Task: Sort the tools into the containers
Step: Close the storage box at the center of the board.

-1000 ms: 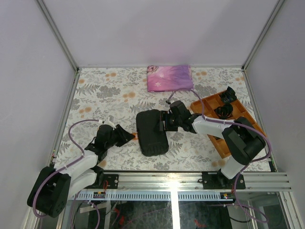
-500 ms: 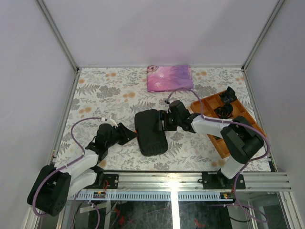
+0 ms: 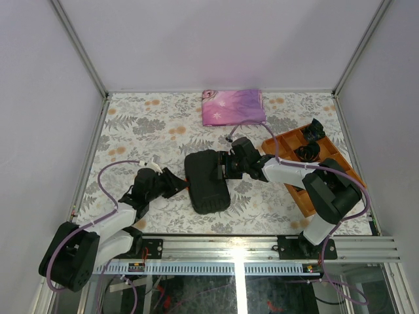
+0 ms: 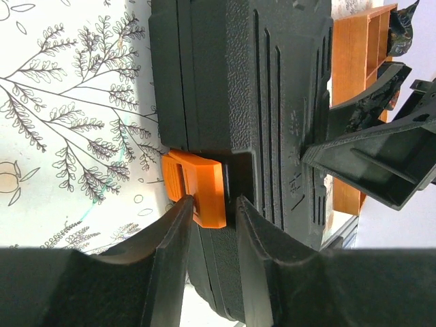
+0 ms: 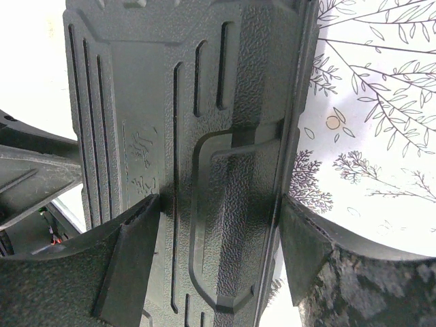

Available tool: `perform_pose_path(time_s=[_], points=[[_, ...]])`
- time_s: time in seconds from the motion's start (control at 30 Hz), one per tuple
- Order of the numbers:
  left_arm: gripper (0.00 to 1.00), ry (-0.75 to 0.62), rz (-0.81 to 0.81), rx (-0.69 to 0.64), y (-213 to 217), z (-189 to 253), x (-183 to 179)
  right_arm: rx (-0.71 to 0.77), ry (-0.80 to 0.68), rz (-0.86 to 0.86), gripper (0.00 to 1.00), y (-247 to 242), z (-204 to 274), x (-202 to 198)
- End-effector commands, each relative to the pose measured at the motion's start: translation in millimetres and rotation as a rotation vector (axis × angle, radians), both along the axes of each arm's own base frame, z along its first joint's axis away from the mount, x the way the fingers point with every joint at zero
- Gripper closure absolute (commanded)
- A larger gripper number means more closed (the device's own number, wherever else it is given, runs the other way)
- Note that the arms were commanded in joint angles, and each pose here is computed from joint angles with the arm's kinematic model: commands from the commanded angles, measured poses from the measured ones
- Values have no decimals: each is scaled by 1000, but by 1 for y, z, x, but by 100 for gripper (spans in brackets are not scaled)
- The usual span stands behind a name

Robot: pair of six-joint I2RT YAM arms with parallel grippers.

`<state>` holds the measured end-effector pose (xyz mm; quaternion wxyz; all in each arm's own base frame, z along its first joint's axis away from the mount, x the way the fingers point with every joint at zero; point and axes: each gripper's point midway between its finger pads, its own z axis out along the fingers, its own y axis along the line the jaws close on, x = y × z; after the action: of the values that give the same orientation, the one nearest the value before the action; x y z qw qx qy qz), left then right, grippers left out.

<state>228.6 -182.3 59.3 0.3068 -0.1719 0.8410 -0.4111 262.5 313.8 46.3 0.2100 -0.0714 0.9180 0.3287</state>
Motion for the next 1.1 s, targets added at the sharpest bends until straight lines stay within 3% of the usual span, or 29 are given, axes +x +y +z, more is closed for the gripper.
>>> perform_pose_path(time_s=[0.0,0.17,0.5,1.07], points=[[70,-47,10,3,-1,11,9,-267,99,34,31,-43,-64,-32],[72,-45,27,8,2,9,7,-270,102,35,31,-43,-65,-33],[85,-31,57,67,11,6,9,-270,101,33,31,-43,-65,-32],[89,-70,72,132,20,32,14,-271,102,33,32,-43,-66,-32]])
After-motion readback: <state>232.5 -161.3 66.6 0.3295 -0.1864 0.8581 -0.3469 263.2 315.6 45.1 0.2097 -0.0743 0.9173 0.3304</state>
